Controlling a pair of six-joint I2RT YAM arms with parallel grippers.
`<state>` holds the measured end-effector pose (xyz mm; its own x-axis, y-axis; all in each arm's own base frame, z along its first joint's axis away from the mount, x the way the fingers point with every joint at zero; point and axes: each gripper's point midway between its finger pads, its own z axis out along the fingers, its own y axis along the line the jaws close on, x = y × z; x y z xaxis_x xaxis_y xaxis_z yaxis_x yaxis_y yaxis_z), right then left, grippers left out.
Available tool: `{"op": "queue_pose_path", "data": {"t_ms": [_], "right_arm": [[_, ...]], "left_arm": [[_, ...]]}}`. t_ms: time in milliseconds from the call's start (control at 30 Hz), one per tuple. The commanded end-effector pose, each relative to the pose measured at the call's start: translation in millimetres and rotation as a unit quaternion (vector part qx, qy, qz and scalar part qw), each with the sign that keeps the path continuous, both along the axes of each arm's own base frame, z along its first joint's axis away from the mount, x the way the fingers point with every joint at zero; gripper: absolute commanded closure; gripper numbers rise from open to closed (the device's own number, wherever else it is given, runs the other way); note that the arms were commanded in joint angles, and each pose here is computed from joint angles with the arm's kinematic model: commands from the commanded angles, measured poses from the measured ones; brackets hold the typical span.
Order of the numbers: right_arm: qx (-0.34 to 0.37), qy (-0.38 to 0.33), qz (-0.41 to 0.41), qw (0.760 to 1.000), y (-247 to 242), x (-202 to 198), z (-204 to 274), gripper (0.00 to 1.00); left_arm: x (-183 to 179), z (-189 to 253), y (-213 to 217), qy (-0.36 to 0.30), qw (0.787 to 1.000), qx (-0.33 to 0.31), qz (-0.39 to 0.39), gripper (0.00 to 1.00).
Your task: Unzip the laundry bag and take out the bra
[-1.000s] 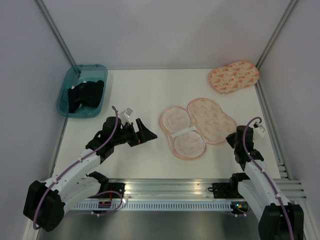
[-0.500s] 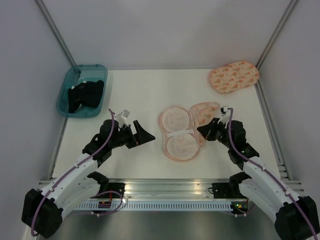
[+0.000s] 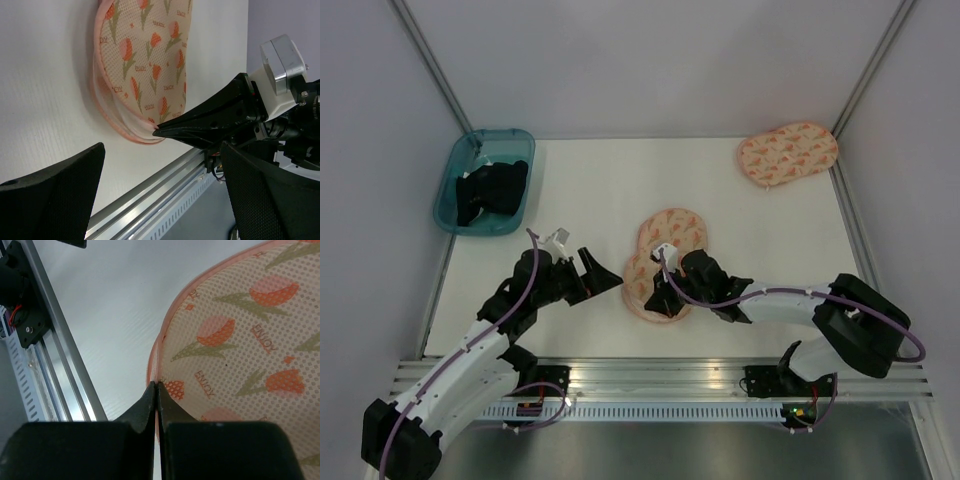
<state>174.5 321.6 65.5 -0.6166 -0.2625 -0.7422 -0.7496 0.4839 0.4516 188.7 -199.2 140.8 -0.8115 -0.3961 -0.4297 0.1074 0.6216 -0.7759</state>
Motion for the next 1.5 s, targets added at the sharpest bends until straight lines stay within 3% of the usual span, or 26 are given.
{"op": "queue_pose_path", "data": {"t_ms": [0, 33, 67, 100, 200, 233, 333, 433, 567, 733, 1000, 1233, 1333, 1433, 1467], "right_arm": [[0.032, -0.042, 0.056, 0.997, 29.4, -4.2, 18.6, 0.99], [0.027, -0.039, 0.055, 0.997, 29.6, -5.2, 14.9, 0.96], [0.022, -0.032, 0.052, 0.998, 28.9, -5.9, 11.5, 0.81], [0.017, -0.032, 0.044, 0.998, 28.1, -3.8, 10.3, 0.44], [0.015, -0.041, 0.018, 0.999, 21.3, 1.6, 16.2, 0.07], [0.025, -0.059, -0.004, 0.998, 18.4, 8.5, 29.2, 0.02], [0.056, -0.082, -0.051, 0.994, 10.5, 17.1, 57.5, 0.02], [0.033, -0.076, -0.157, 0.984, -10.3, 45.7, 64.3, 0.02], [-0.030, -0.044, -0.322, 0.945, -62.3, 83.5, 43.5, 0.02], [0.008, 0.031, -0.420, 0.907, -96.5, 92.1, 17.2, 0.03], [0.028, 0.059, -0.462, 0.885, -118.0, 76.6, -9.6, 0.04], [0.058, 0.122, -0.458, 0.878, -101.2, 72.4, -42.7, 0.09], [0.070, 0.143, -0.449, 0.879, -89.0, 74.6, -52.2, 0.19], [0.067, 0.153, -0.442, 0.881, -81.3, 77.7, -59.1, 0.39], [0.067, 0.151, -0.444, 0.881, -79.7, 81.2, -57.5, 0.60]], "left_arm": [[-2.0, -7.5, 4.5, 0.016, 1.000, 0.001, 0.019, 0.00], [-2.2, -8.6, 4.8, 0.018, 1.000, 0.002, 0.020, 0.00], [-3.1, -9.8, 4.6, 0.019, 1.000, 0.003, 0.019, 0.00], [-2.4, -10.0, 5.0, 0.019, 1.000, 0.003, 0.020, 0.00], [-2.4, -8.6, 4.5, 0.017, 1.000, 0.002, 0.018, 0.00], [-2.4, -8.3, 4.6, 0.016, 1.000, 0.003, 0.018, 0.00], [-2.4, -8.2, 4.8, 0.013, 1.000, 0.004, 0.016, 0.00], [-3.0, -5.9, 4.0, 0.005, 1.000, 0.003, 0.010, 0.01], [-5.8, -5.1, 2.4, 0.001, 1.000, 0.002, -0.002, 0.00], [-7.2, -7.8, 2.2, 0.003, 1.000, 0.004, -0.006, 0.00], [-9.0, -12.9, 2.3, 0.011, 1.000, 0.006, -0.007, 0.00], [-8.6, -13.6, 2.4, 0.014, 1.000, 0.005, -0.005, 0.00], [-8.9, -14.5, 2.6, 0.016, 1.000, 0.006, -0.005, 0.00], [-9.4, -13.6, 3.3, 0.016, 1.000, 0.006, -0.003, 0.00], [-9.7, -14.2, 3.8, 0.016, 1.000, 0.008, -0.003, 0.00]]}}
